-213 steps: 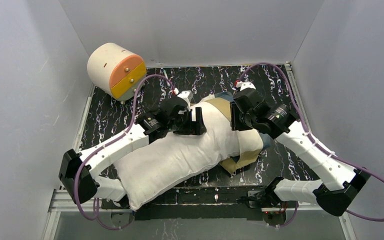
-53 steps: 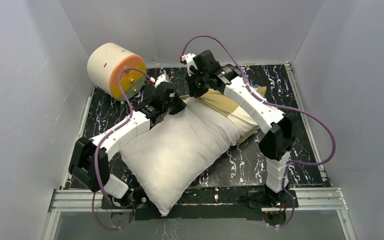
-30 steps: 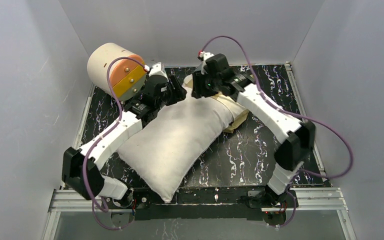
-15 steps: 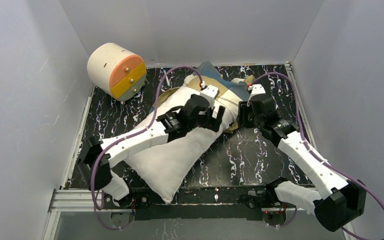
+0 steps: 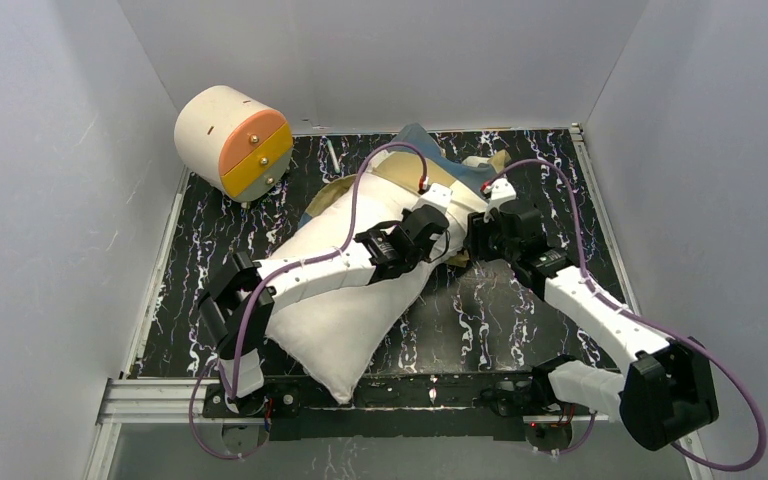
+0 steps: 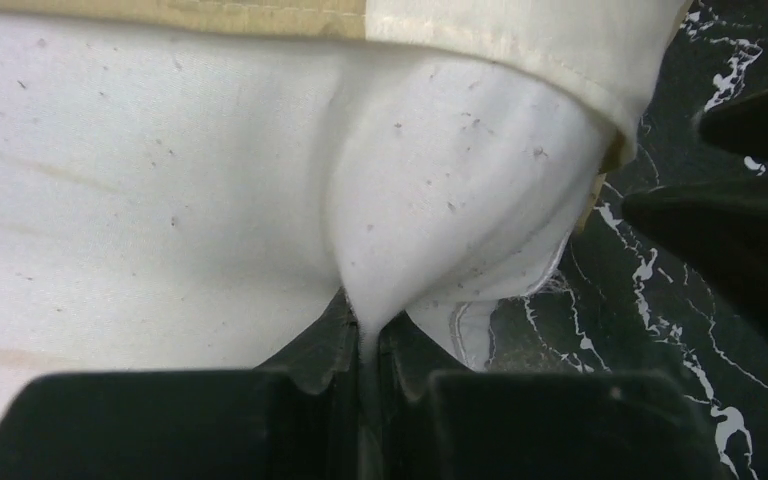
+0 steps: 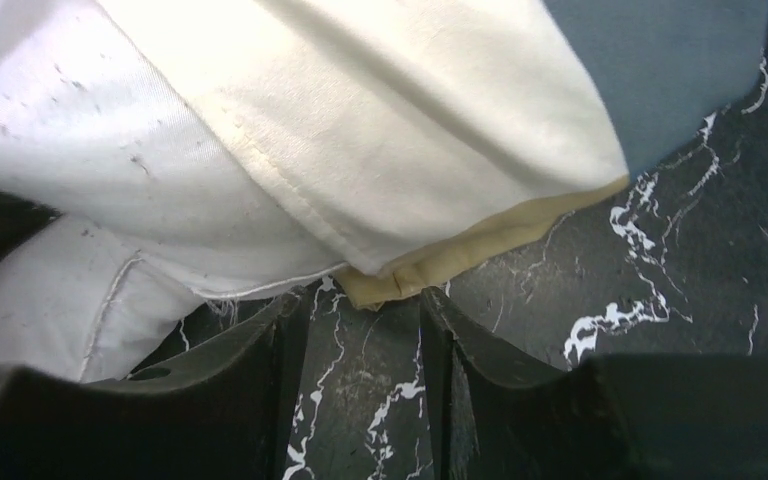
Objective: Put the pillow into the pillowcase
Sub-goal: Stuff the pillow into the pillowcase.
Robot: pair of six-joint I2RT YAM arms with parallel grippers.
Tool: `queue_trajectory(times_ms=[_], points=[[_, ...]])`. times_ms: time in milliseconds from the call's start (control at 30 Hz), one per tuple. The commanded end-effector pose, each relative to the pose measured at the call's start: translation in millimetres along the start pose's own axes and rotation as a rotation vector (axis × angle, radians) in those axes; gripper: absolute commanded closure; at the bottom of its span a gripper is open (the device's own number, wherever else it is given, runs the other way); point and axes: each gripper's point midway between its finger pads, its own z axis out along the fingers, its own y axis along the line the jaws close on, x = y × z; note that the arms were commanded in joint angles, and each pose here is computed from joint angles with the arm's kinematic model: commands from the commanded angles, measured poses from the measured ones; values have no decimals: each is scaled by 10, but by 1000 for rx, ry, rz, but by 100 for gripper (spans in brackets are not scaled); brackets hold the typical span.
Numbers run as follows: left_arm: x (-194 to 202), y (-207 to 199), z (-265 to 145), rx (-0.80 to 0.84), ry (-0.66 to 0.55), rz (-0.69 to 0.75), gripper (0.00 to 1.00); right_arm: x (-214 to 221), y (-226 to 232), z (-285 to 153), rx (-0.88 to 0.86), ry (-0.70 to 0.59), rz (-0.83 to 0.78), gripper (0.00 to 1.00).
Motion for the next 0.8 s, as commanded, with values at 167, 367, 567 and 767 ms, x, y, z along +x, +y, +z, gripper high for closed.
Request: queue_trajectory(times_ms=[167, 367, 567, 767], points=[[-594, 13, -178, 31, -126, -187, 100, -266, -163, 328, 63, -130, -120, 51], [-565, 82, -101, 22, -100, -286, 100, -290, -151, 260, 57, -141, -123, 99], [-834, 239, -28, -15, -170, -471, 100, -657, 491, -102, -272, -158, -111, 99], [-1180, 210, 2, -35, -228, -589, 100, -900, 1114, -496, -578, -145, -126, 99]])
